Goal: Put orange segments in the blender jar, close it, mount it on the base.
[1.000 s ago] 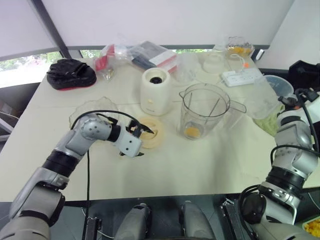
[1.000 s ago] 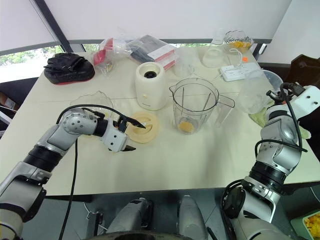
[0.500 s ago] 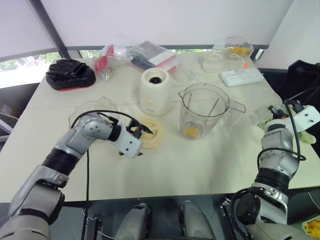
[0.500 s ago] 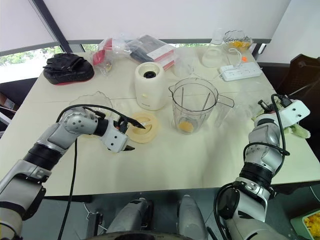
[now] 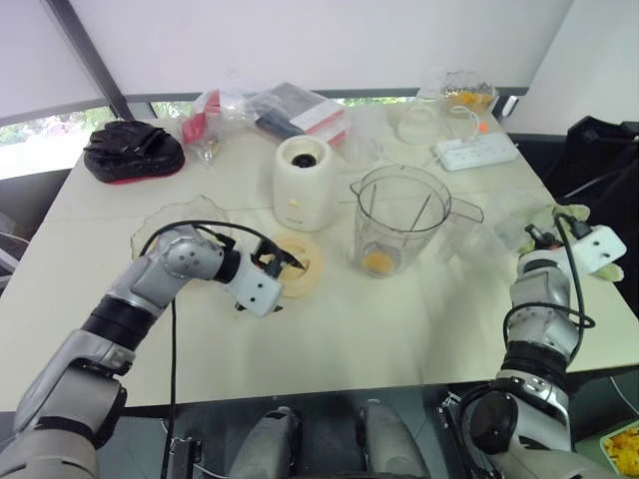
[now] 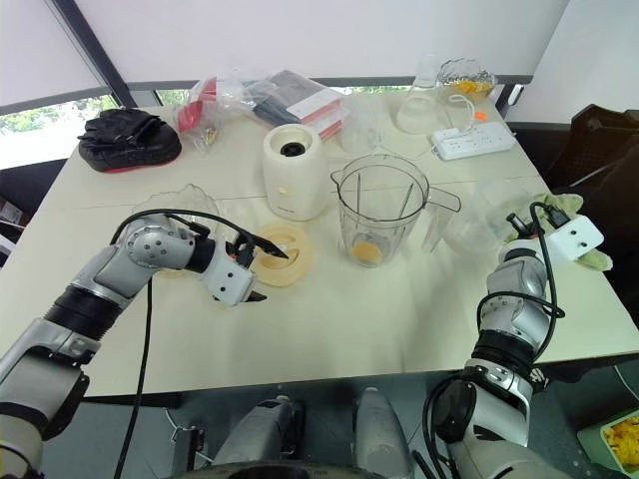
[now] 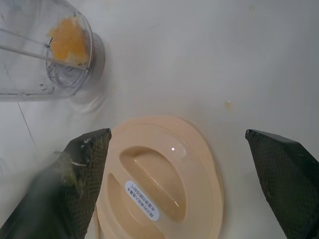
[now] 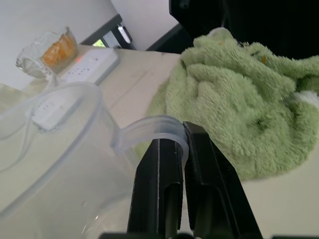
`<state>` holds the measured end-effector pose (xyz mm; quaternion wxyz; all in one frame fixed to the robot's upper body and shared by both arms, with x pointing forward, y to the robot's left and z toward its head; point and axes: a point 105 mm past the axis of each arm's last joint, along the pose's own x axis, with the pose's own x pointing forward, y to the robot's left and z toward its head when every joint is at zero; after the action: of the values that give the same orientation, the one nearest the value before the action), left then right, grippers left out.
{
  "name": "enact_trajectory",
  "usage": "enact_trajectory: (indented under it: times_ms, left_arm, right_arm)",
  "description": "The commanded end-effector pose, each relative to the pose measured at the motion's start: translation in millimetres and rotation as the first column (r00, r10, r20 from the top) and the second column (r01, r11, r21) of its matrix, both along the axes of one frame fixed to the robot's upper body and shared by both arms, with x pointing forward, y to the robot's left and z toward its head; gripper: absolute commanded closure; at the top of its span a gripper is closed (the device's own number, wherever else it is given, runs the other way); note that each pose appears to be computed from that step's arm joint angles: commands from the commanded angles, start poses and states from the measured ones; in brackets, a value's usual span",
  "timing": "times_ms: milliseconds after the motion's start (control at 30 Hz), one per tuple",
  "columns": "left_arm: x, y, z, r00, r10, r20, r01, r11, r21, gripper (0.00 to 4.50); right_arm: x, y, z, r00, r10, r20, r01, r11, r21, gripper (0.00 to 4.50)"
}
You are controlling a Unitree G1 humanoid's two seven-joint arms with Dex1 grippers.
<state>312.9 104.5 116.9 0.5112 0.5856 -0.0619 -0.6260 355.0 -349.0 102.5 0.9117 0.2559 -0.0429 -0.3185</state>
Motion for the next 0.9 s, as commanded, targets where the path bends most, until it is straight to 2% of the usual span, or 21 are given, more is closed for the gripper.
enact_trajectory:
  times_ms: [33, 467, 900]
  left_arm:
    - [-2, -1, 9, 0.999, -0.026, 0.039, 0.026, 1.0, 0.002, 0.0]
    - [-2, -1, 9, 0.999, -0.026, 0.04, 0.026, 1.0, 0.006, 0.0]
    - [0, -2, 9, 0.999, -0.028, 0.041, 0.027, 1.0, 0.006, 0.0]
  right_arm:
    - [0, 0, 8, 0.999, -0.006, 0.04, 0.007, 1.0, -0.017, 4.47]
    - [-1, 8, -3, 1.0, -0.007, 0.022, 0.007, 1.0, -0.002, 4.47]
    - [-2, 6, -4, 1.0, -0.017, 0.021, 0.018, 1.0, -0.008, 4.47]
